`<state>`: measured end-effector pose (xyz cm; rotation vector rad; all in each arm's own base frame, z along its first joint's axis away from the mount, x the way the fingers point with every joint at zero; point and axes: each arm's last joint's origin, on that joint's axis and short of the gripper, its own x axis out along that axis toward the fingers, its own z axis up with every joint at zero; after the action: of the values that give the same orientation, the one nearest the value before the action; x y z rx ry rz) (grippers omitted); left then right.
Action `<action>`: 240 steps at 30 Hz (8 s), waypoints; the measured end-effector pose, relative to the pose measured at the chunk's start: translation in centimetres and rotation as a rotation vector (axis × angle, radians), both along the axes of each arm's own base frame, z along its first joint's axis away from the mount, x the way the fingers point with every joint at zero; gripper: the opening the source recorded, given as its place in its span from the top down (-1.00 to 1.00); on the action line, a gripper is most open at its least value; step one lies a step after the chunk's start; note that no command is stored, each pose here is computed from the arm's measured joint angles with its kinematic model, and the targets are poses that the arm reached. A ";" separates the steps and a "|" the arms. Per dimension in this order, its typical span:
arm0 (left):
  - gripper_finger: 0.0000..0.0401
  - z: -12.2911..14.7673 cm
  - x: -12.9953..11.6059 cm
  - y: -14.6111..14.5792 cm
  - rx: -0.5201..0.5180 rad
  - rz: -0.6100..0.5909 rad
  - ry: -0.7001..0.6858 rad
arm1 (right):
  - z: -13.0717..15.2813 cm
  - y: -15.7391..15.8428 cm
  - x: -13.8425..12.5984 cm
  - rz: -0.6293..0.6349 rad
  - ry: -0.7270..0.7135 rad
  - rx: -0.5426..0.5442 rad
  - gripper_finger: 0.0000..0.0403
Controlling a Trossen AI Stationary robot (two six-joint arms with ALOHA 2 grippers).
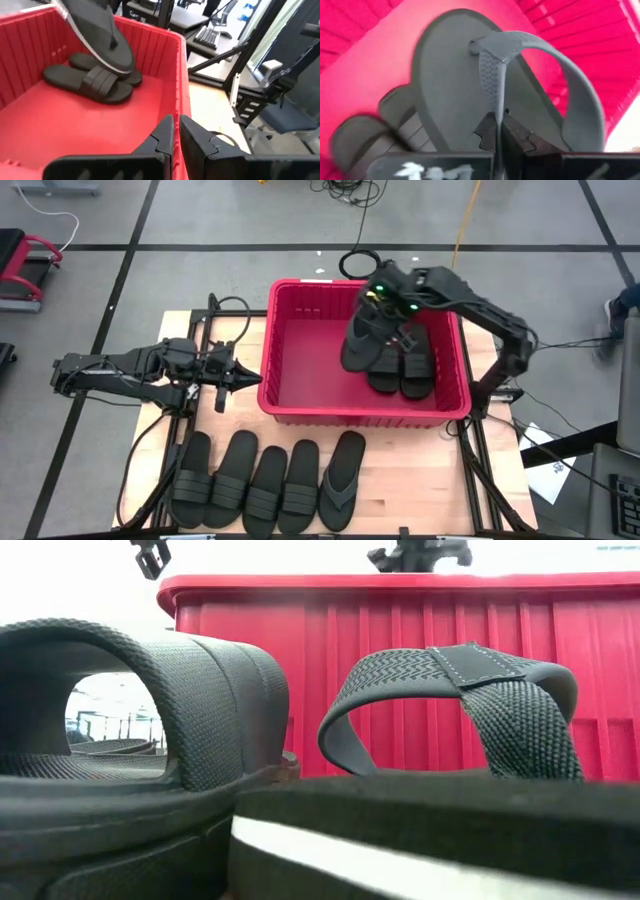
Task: Pick and place slides into bin
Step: Put the black slipper into the red container
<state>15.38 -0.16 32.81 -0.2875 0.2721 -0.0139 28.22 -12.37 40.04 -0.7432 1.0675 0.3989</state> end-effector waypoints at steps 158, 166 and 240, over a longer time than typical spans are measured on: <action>0.87 -0.5 -0.2 0.1 -0.297 0.142 0.062 | -7.2 20.4 -1.3 -0.069 -0.276 1.102 0.05; 0.87 -0.6 -0.2 0.0 -0.302 0.096 0.078 | -14.2 21.8 1.3 -0.121 -0.332 1.106 0.01; 0.87 -0.9 -0.3 -0.1 -0.267 0.059 0.117 | 0.7 26.0 -3.2 0.215 -0.553 1.073 1.00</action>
<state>15.07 -0.24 31.89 -0.5630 0.3790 0.0253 25.05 13.58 40.75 0.0263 0.1529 0.7988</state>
